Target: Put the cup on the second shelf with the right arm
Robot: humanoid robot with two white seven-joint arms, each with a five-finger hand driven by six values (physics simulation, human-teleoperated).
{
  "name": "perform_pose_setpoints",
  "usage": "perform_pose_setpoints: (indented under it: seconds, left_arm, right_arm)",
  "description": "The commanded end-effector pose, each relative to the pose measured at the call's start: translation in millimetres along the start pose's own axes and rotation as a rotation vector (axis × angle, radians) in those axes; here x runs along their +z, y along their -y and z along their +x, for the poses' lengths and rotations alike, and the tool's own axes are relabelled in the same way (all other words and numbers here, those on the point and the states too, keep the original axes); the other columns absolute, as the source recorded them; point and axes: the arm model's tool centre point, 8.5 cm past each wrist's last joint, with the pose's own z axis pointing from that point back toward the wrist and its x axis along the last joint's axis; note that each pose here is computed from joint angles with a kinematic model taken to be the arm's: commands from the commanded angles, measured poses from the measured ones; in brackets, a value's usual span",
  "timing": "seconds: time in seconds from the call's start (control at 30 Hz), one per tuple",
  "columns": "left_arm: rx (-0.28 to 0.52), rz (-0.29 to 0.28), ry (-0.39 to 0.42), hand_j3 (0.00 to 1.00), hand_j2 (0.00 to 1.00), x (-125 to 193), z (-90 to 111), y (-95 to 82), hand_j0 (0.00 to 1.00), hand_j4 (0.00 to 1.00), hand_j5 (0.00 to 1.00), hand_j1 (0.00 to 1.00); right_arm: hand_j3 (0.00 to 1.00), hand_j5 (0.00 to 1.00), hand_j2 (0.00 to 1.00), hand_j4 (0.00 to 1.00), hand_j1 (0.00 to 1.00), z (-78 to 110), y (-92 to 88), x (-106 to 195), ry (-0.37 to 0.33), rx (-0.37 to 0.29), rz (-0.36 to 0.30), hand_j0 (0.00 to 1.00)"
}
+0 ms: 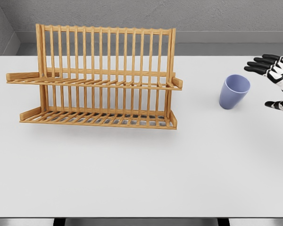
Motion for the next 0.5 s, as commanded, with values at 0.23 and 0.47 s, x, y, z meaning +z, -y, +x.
perform_pose_setpoints:
  seconds: [0.23, 0.47]
  left_arm:
    - [0.0, -0.001, 0.0, 1.0, 1.0, 0.0, 0.0, 0.0, 1.0, 1.0, 1.0, 1.0]
    - [0.0, 0.001, 0.0, 1.0, 1.0, 0.0, 0.0, -0.1, 1.0, 1.0, 1.0, 1.0]
  right_arm:
    - [1.0, 1.0, 1.0, 1.0, 1.0, -6.6, 4.1, 4.2, -0.017, 0.005, 0.055, 1.0]
    - [1.0, 1.0, 1.0, 1.0, 1.0, -16.8, 40.5, 2.6, -0.037, 0.112, 0.467, 1.0]
